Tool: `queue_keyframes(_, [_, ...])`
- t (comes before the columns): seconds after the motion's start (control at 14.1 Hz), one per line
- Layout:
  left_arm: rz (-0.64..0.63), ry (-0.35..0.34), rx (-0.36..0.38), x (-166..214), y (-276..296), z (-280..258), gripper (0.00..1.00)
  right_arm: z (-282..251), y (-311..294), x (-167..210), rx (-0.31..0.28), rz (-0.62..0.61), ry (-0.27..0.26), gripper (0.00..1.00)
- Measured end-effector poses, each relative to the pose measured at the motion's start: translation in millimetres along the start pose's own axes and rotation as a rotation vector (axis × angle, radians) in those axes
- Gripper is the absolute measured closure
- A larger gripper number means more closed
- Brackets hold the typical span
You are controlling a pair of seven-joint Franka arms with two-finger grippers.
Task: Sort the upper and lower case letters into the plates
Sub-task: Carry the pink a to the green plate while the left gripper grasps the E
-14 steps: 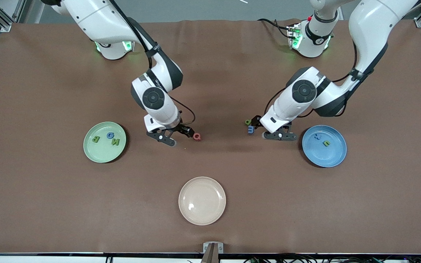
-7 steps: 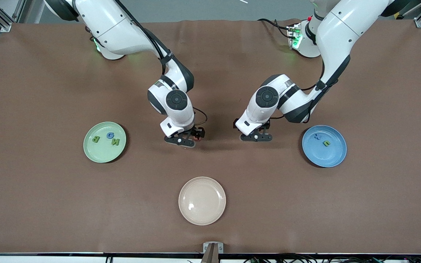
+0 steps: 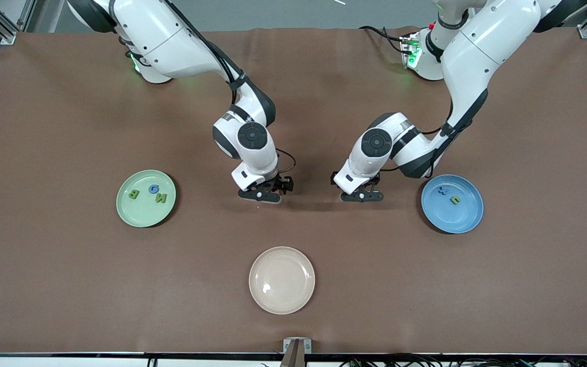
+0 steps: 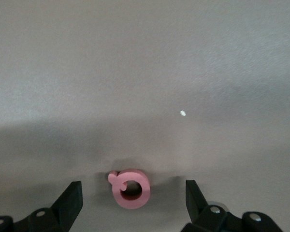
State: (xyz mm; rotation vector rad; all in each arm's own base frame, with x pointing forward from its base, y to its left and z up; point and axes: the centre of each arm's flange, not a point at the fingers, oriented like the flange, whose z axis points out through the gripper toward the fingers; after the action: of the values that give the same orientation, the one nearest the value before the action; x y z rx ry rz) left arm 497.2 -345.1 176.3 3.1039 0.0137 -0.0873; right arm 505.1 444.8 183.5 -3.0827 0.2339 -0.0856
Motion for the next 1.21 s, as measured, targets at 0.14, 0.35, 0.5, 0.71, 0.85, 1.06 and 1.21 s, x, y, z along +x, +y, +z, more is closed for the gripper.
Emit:
queue_keyframes(0.14, [-0.015, -0.003, 0.004, -3.2, 1.6, 4.7, 0.12, 3.2, -1.5, -3.2, -0.007, -0.017, 0.004, 0.20])
queue_keyframes(0.35, [-0.030, -0.010, 0.012, -7.6, 0.4, 8.8, 0.11, 3.5, -0.4, -1.8, -0.010, -0.017, 0.007, 0.33])
queue_keyframes(0.5, [-0.028, -0.015, 0.018, -11.8, -0.8, 11.1, 0.11, 3.6, 0.0, -1.4, -0.010, -0.016, 0.007, 0.41])
queue_keyframes(0.71, [-0.038, -0.018, 0.022, -16.4, -0.2, 11.3, 0.12, 4.4, 1.5, -0.2, -0.014, -0.014, 0.007, 0.50])
queue_keyframes(0.85, [-0.041, -0.015, 0.022, -16.7, 0.3, 10.0, 0.18, 3.8, 3.3, 1.2, -0.021, -0.012, 0.005, 0.56])
queue_keyframes(1.06, [-0.041, -0.008, 0.020, -16.6, 1.8, 6.2, 0.33, 3.2, 8.7, 8.0, -0.024, -0.011, 0.009, 0.65])
queue_keyframes(1.21, [-0.042, -0.006, 0.019, -16.4, 1.8, 5.7, 0.36, 3.5, 19.5, 19.3, -0.031, -0.019, 0.007, 0.65])
